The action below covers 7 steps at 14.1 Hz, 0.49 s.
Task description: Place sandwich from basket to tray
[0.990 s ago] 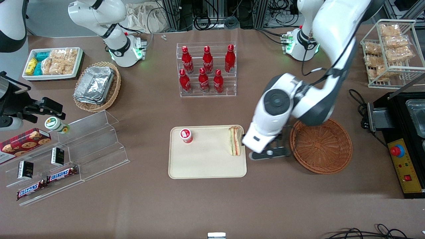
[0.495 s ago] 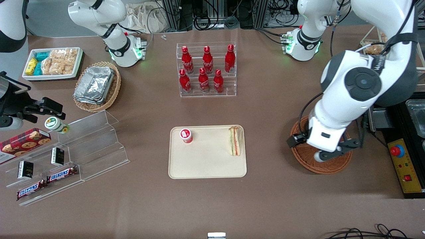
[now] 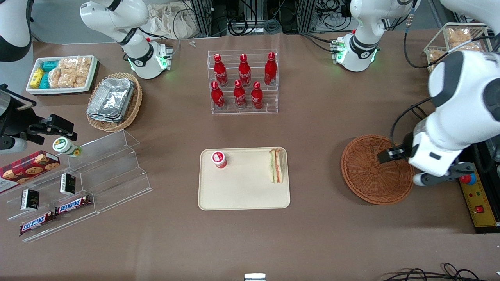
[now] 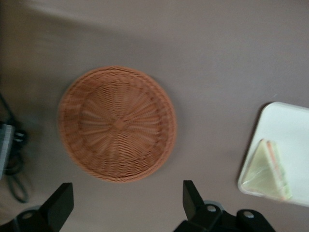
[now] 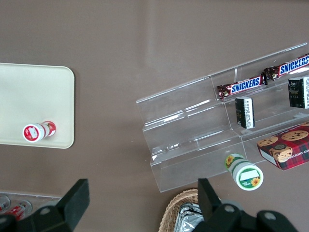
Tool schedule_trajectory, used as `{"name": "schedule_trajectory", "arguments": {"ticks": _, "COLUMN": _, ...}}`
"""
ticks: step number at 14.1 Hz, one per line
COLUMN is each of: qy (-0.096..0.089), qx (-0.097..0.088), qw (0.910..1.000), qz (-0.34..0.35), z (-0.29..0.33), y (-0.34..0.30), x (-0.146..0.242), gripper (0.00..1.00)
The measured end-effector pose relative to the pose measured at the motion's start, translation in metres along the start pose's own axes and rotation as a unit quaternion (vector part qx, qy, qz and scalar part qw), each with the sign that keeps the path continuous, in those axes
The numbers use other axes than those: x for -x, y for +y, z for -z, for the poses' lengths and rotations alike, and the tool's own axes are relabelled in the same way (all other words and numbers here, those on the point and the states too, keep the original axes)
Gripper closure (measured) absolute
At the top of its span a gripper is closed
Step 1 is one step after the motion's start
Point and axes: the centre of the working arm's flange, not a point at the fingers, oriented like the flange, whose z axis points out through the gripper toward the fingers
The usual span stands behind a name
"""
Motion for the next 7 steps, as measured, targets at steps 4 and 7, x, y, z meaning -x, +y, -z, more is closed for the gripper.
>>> {"name": "schedule_trajectory", "arguments": {"ticks": 4, "qy": -0.014, "qx": -0.013, "qw": 0.9984, "qz": -0.054, "z": 0.002, "y": -0.053, "x": 0.006, "gripper": 0.0}}
{"name": "schedule_trajectory", "arguments": {"ticks": 7, "qy": -0.023, "qx": -0.014, "qw": 0.9953, "qz": -0.093, "z": 0.005, "y": -0.083, "x": 0.009, "gripper": 0.0}}
